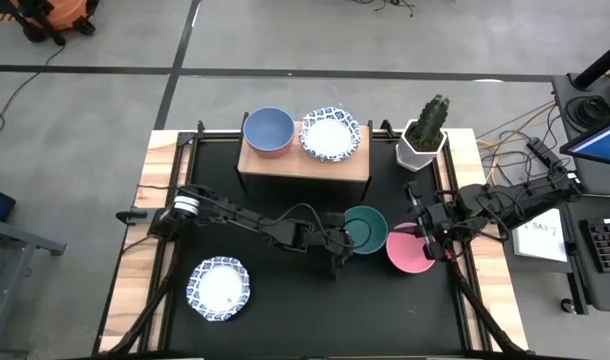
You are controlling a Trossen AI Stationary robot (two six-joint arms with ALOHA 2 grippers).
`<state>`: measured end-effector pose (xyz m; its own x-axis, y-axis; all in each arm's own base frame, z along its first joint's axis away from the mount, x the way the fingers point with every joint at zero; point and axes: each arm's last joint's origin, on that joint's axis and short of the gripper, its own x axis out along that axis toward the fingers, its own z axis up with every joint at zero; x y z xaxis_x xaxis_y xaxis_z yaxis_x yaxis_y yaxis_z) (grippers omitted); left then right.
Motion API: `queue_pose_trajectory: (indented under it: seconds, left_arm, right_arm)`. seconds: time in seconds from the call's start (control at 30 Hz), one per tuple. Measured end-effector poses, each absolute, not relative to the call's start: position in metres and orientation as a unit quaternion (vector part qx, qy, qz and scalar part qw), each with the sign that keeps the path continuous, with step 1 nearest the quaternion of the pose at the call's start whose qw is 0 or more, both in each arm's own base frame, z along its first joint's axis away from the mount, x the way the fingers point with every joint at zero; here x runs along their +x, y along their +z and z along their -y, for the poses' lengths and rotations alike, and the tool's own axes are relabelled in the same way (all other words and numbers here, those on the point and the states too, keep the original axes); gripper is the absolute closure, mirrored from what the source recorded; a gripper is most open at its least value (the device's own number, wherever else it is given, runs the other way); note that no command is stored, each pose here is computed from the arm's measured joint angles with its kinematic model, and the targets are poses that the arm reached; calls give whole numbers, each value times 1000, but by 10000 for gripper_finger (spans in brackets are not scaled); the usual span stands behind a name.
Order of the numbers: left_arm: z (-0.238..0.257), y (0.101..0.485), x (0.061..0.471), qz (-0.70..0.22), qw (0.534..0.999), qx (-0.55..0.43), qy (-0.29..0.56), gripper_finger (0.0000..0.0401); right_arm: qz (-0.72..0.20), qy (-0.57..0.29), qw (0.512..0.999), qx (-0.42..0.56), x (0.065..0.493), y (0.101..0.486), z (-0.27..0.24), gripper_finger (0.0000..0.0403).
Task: Place and stack bowls onto a shelf
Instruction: Stack the green bowl on top of the blue bowl on the shelf
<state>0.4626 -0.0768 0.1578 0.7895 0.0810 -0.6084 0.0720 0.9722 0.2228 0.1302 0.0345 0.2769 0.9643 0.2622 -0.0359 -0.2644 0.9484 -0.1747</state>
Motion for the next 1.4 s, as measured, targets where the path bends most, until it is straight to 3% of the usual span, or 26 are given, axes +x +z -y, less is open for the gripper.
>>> queue_pose_trajectory:
  seconds: [0.43,0.7,1.0,1.23,1.4]
  left_arm:
    - [77,161,461,-327,939,109,5,394]
    - [92,226,437,-332,935,117,-31,399]
    - [85,333,366,-377,910,162,-48,400]
    - [28,394,301,-387,890,218,102,400]
    - [-36,409,273,-399,884,156,185,401]
  right_arm:
    - [-10,134,987,-91,130,276,-35,385]
    - [-14,132,987,-91,130,275,-34,385]
    - [-17,130,987,-90,131,275,-34,385]
    - [-18,130,987,-90,131,275,-34,385]
    - [-18,129,987,-90,131,275,-34,385]
